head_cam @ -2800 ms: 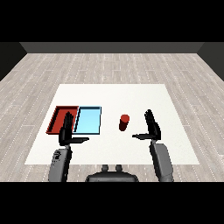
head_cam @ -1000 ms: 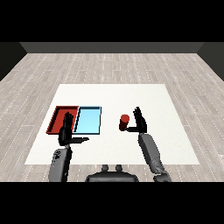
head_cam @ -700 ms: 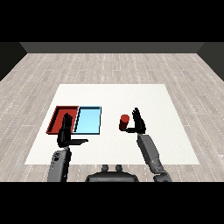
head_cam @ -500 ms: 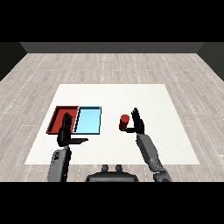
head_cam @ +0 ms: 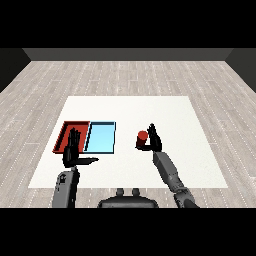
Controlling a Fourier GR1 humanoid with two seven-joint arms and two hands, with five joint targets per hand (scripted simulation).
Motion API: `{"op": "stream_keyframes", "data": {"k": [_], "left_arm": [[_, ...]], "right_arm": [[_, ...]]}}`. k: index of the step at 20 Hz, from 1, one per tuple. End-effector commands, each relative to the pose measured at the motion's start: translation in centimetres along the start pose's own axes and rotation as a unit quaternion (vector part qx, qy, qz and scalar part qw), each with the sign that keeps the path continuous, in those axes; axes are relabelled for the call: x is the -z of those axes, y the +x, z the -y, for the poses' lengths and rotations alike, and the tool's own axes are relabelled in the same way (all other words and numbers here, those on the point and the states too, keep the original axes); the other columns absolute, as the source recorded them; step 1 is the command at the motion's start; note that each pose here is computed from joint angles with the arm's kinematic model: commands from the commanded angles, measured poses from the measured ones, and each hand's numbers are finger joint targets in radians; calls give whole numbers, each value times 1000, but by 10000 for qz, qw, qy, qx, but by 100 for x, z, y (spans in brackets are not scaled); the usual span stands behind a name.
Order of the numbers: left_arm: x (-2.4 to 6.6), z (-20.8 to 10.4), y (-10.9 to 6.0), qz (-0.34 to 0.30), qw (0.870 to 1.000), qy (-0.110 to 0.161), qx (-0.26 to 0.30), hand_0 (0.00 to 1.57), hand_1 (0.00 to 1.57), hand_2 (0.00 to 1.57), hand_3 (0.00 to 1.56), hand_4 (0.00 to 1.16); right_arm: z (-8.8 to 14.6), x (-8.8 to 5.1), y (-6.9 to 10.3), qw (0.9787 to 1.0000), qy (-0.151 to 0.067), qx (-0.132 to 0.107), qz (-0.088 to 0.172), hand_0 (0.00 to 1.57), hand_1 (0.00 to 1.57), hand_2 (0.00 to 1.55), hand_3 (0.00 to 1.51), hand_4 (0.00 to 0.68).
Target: Pick the red can and put it in the red box
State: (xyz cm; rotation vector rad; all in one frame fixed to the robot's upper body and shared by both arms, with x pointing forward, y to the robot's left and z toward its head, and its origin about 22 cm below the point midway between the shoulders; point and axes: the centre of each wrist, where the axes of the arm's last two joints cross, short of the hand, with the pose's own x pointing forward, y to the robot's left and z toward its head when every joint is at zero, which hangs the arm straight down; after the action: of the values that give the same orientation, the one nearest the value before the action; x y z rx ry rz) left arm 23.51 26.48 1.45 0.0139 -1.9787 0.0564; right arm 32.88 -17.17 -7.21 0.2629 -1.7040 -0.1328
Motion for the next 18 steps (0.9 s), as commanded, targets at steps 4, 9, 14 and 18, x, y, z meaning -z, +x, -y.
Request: {"op": "stream_keyframes", "data": {"k": [4, 9, 14, 18], "left_arm": [[-113, 259, -211, 37, 10000, 39, 27, 0, 0, 0, 0, 0], [-91, 55, -55, -10, 9999, 89, -81, 0, 0, 0, 0, 0], [-81, 90, 83, 41, 10000, 56, -22, 0, 0, 0, 0, 0], [114, 196, -64, 18, 9999, -67, -82, 0, 0, 0, 0, 0]], "right_arm": [[-29, 18, -3, 9999, 60, 53, 118, 0, 0, 0, 0, 0], [-14, 172, 96, 10000, 43, -5, -27, 0, 0, 0, 0, 0], [-87, 220, 6, 9999, -9, -127, -50, 0, 0, 0, 0, 0], [-110, 187, 47, 9999, 59, -7, -114, 0, 0, 0, 0, 0]]}}
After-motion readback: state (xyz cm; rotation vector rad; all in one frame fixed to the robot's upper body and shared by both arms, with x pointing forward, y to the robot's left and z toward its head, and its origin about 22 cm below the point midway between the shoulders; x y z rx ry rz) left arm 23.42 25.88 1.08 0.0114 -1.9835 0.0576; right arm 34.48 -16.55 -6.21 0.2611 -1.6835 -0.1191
